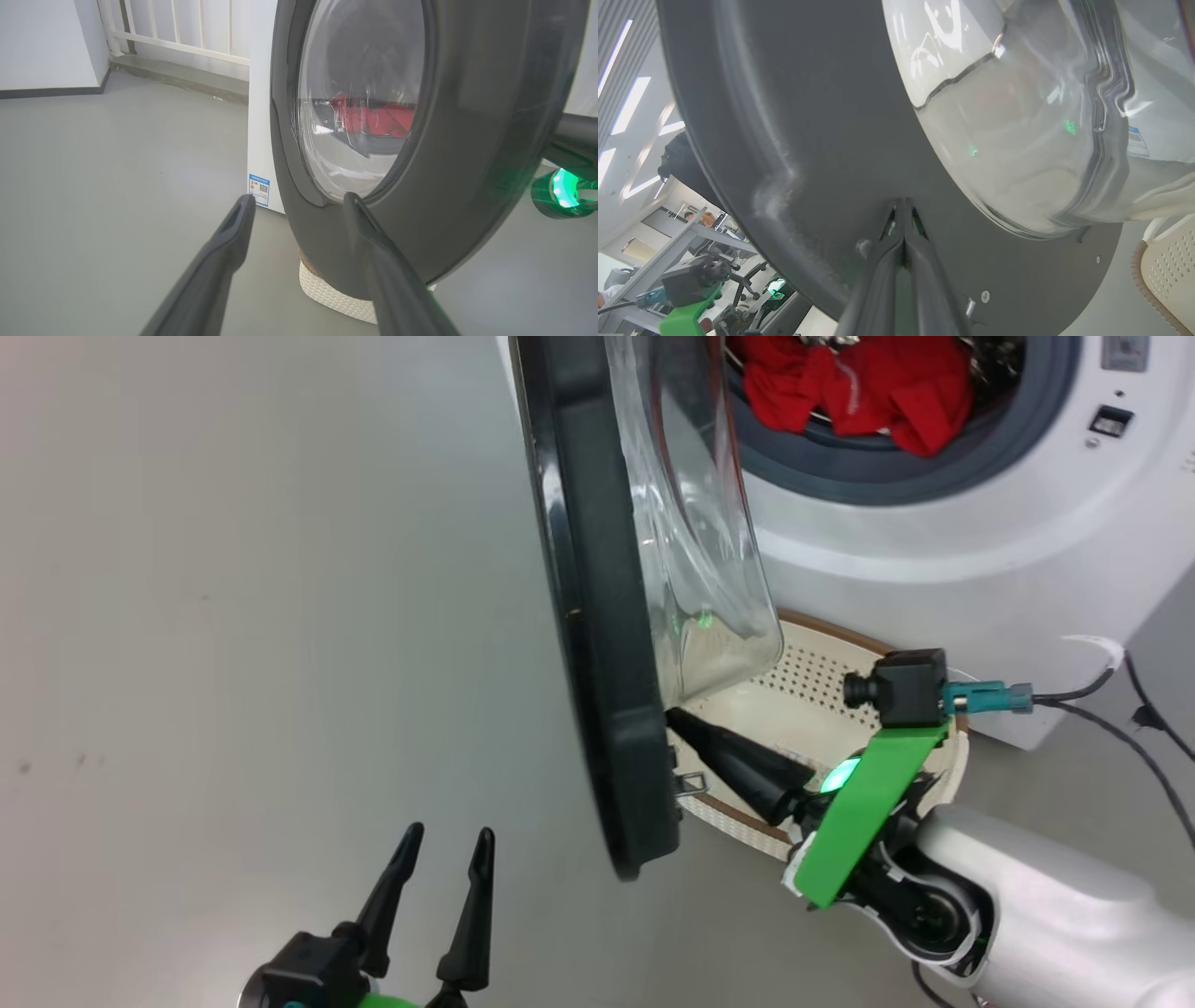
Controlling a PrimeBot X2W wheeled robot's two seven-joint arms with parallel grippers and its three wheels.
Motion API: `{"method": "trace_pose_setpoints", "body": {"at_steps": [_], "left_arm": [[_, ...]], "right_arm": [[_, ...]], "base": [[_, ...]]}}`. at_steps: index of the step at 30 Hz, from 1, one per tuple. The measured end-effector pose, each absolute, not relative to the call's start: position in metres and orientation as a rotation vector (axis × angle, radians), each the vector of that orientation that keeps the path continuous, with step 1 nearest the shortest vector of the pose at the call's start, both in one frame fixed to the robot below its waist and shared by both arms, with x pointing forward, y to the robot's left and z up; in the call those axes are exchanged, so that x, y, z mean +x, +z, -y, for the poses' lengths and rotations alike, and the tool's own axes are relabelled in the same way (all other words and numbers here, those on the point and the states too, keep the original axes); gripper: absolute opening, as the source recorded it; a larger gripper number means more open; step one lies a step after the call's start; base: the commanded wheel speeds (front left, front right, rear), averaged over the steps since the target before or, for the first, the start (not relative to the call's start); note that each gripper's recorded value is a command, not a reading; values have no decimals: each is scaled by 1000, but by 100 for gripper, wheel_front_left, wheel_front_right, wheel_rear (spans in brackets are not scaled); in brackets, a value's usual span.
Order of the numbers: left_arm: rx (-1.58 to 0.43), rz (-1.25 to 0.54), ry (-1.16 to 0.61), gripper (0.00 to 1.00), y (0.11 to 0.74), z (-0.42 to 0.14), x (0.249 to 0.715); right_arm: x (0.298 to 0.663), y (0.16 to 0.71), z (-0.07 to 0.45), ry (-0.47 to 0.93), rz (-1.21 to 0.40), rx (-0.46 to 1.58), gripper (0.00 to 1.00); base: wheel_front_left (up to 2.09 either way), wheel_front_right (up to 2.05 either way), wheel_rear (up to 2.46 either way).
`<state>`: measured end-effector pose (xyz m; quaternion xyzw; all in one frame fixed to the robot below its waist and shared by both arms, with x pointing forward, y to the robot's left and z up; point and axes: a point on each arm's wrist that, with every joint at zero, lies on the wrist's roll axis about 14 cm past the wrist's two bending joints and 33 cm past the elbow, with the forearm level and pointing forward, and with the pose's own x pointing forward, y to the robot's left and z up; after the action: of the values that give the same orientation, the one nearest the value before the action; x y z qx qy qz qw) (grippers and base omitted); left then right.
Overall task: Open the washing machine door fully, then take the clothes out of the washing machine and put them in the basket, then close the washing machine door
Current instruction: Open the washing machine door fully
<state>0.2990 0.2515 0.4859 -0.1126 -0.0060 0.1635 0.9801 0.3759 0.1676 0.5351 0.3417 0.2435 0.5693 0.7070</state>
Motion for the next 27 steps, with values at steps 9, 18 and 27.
{"method": "trace_pose_setpoints", "body": {"at_steps": [9,18,27], "left_arm": [[-221,23,401,100,488,-267,284],[-216,29,420,100,490,-272,282],[-214,39,416,100,492,-272,282]], "right_arm": [[350,540,-189,1333,-571,767,0],[344,538,-194,1352,-584,758,0],[349,538,-189,1324,-560,750,0]], "base": [[0,0,0],[0,0,0],[0,0,0]]}}
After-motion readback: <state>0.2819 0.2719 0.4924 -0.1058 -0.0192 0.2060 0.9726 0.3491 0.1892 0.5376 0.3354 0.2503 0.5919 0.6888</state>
